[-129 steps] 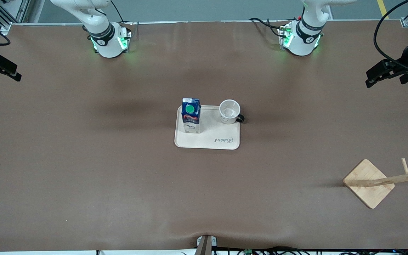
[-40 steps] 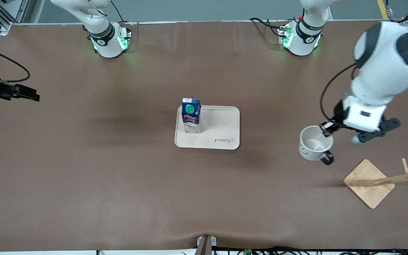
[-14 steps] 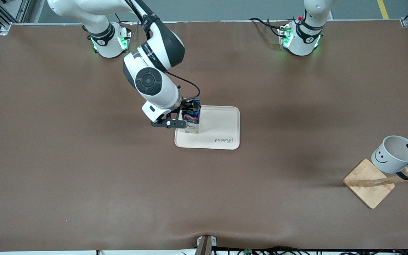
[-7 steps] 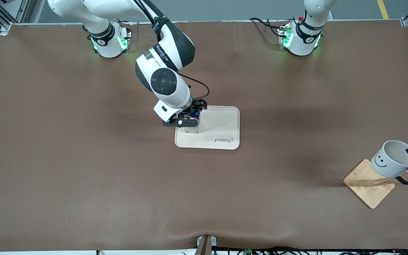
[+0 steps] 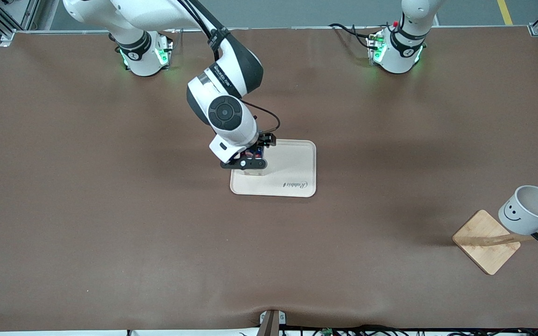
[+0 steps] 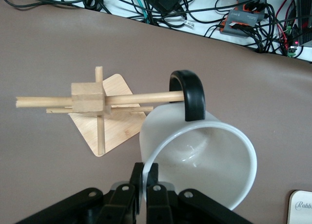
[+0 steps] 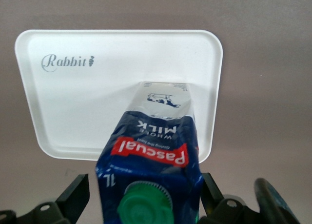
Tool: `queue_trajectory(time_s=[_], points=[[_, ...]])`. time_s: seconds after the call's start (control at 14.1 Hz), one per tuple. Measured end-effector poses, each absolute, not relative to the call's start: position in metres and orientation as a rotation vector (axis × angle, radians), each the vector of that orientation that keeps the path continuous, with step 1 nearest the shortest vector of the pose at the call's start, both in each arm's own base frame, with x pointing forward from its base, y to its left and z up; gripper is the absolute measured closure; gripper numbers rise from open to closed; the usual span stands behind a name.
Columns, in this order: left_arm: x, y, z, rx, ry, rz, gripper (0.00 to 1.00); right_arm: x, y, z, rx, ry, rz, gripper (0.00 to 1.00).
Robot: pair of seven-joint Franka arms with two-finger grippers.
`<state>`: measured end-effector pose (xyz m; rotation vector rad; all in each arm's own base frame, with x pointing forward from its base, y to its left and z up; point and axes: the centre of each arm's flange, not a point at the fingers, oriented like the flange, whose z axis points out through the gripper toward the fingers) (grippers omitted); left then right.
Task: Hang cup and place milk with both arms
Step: 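Lift the milk carton off the tray with the right gripper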
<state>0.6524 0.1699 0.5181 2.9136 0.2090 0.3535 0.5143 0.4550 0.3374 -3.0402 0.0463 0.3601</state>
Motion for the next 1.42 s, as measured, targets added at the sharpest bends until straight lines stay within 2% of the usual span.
queue_trajectory(time_s=[0.21,0.5,0.57,0.92,1.14,1.21,1.42], points=[[0.651,0.179,0.514,2.909,0.219,0.349,0.93,0.517,0.452,0.336,-3.065,0.033,0.347,0.28],[0.650,0.190,0.506,2.888,0.245,0.336,0.93,0.524,0.447,0.342,-3.056,0.056,0.339,0.36],[0.650,0.191,0.503,2.884,0.247,0.330,0.87,0.528,0.445,0.346,-3.033,0.088,0.366,0.36],[0.651,0.188,0.501,2.876,0.241,0.317,0.36,0.571,0.383,0.419,-2.938,0.279,0.529,0.36],[0.650,0.178,0.508,2.877,0.214,0.293,0.04,0.587,0.339,0.432,-2.938,0.354,0.580,0.36],[0.649,0.173,0.515,2.881,0.200,0.287,0.00,0.590,0.325,0.435,-2.949,0.361,0.598,0.36],[0.637,0.150,0.538,2.907,0.184,0.216,0.00,0.603,0.263,0.448,-3.067,0.310,0.592,0.36]])
